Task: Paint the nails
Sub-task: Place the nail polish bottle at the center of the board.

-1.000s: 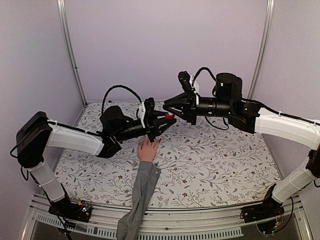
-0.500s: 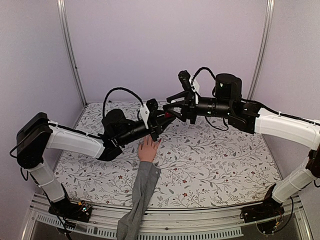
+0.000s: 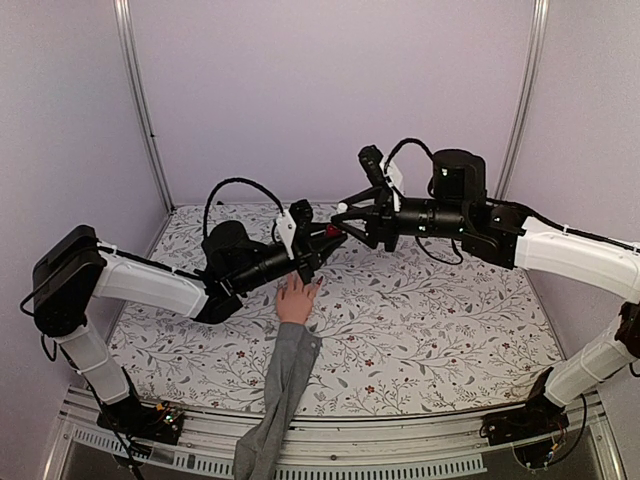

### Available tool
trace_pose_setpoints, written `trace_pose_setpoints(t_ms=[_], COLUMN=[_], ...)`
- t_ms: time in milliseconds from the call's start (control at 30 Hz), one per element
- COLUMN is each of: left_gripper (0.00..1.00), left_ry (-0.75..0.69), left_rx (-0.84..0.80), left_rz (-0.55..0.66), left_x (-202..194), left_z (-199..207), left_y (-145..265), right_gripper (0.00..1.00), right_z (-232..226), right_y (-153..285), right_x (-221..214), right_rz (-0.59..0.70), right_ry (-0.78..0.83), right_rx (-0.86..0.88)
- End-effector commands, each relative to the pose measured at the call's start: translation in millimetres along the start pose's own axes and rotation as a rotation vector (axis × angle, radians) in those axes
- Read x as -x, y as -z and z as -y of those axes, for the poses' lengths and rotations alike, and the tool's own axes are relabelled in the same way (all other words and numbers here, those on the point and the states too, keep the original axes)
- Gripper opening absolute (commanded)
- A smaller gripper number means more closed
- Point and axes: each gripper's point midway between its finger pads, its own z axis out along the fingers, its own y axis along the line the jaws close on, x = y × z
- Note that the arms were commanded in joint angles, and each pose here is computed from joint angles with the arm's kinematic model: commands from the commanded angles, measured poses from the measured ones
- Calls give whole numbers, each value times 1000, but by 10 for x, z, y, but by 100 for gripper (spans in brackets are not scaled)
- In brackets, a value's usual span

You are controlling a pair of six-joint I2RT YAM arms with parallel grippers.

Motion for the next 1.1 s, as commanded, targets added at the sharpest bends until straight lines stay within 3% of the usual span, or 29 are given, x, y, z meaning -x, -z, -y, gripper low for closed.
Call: trace_pose_setpoints(t_ms=[0, 67, 267, 367, 533, 833, 967, 1067], left_gripper=[0, 0, 0, 0, 33, 61, 95, 100], left_ry=[-10, -12, -12, -6, 3, 22, 54, 77], left_rx=[29, 27, 29, 38, 46, 60, 100, 162], left_rz=[49, 47, 23, 17, 11, 6, -4, -37], left_x=[193, 191, 137, 125, 120, 132, 109, 50], left_z=[-104, -100, -106, -120, -137, -179, -295, -457], left_y=[43, 36, 8, 10, 14, 98, 180, 249], right_gripper=[43, 38, 8, 2, 0, 0, 0, 0], right_z=[50, 67, 79, 108, 213, 576, 789, 925], right_y=[4, -20, -40, -20, 31, 208, 302, 347], right_x=[-5, -12, 2, 8, 22, 27, -77, -192], right_rz=[-27, -32, -29, -21, -7, 28, 31, 34], right_ry=[-5, -8, -9, -7, -19, -70, -94, -140], right_rx=[-25, -30, -32, -53, -102, -219, -275, -304])
